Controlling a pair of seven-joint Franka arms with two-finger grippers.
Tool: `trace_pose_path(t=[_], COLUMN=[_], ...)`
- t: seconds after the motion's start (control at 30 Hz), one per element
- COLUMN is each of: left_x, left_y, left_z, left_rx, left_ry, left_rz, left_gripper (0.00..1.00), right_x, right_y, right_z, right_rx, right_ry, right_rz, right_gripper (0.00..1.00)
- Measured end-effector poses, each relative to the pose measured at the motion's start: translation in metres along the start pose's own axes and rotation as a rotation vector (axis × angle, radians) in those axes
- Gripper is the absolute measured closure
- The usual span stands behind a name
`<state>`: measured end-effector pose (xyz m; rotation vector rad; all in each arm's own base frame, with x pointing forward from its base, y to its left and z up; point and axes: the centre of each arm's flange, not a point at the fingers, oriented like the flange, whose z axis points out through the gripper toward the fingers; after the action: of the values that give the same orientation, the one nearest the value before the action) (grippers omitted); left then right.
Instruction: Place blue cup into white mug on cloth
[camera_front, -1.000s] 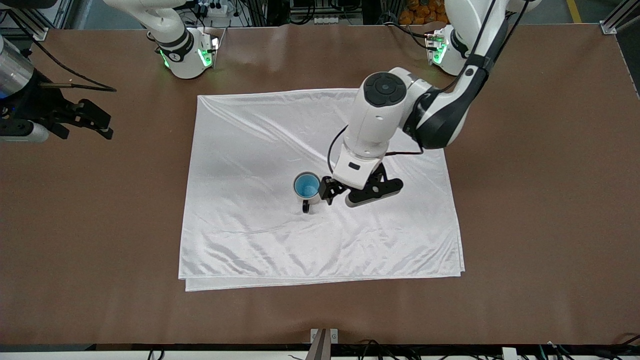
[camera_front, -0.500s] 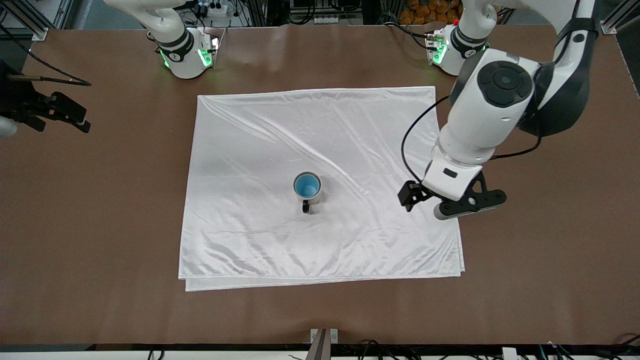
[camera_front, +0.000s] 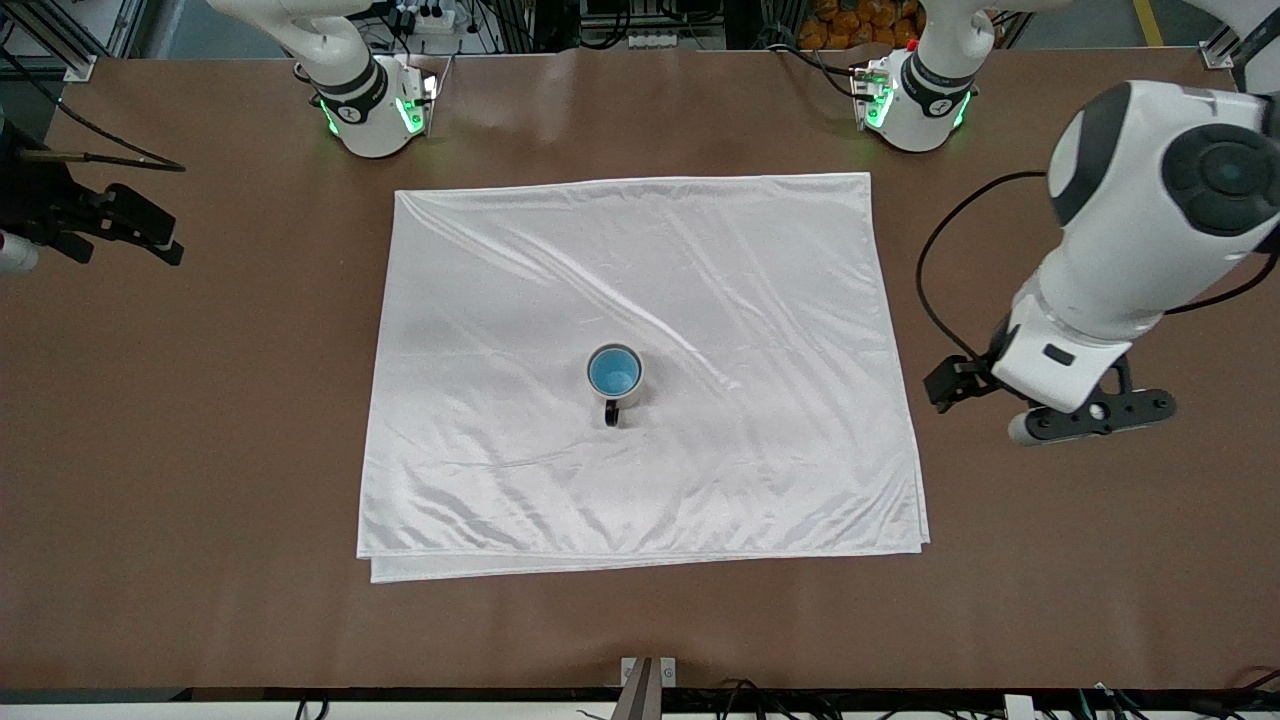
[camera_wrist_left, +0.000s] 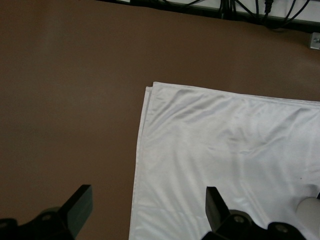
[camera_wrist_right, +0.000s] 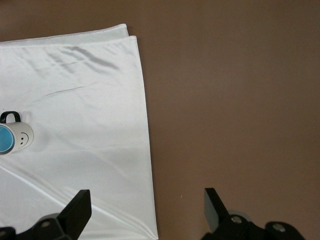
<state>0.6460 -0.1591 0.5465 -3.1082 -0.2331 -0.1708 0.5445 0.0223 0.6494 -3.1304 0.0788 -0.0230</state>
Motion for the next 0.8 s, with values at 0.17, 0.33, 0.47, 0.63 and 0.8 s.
trace_pose_path(t=[0.17,0.33,0.47,0.63,0.8], left_x=[0.004,0.000,-0.006,-0.014,-0.022], left_y=[-0.035,-0.056,-0.072,-0.088,-0.095], left_z=[-0.011,-0.018,-0.022,-0.029,-0.032], left_rx=[-0.012,-0.003,0.007,0.005,0.005], left_ry=[-0.018,-0.022,-0.024,-0.028,-0.033], left_rz=[-0.018,-0.041,-0.054,-0.069,-0.065], left_gripper=[0.00,0.00,0.00,0.00,0.00], right_x=[0.000,0.001,0.001,0.001,0.001], right_y=[0.000,-0.001,-0.002,-0.003,-0.003], right_z=[0.005,0.012,0.015,0.016,0.016], right_rx=[-0.001,-0.003,-0.003,-0.003,-0.003], right_ry=[-0.014,-0.029,-0.035,-0.037,-0.038], right_rz=[-0.001,-0.003,-0.005,-0.006,-0.006], right_gripper=[0.00,0.00,0.00,0.00,0.00])
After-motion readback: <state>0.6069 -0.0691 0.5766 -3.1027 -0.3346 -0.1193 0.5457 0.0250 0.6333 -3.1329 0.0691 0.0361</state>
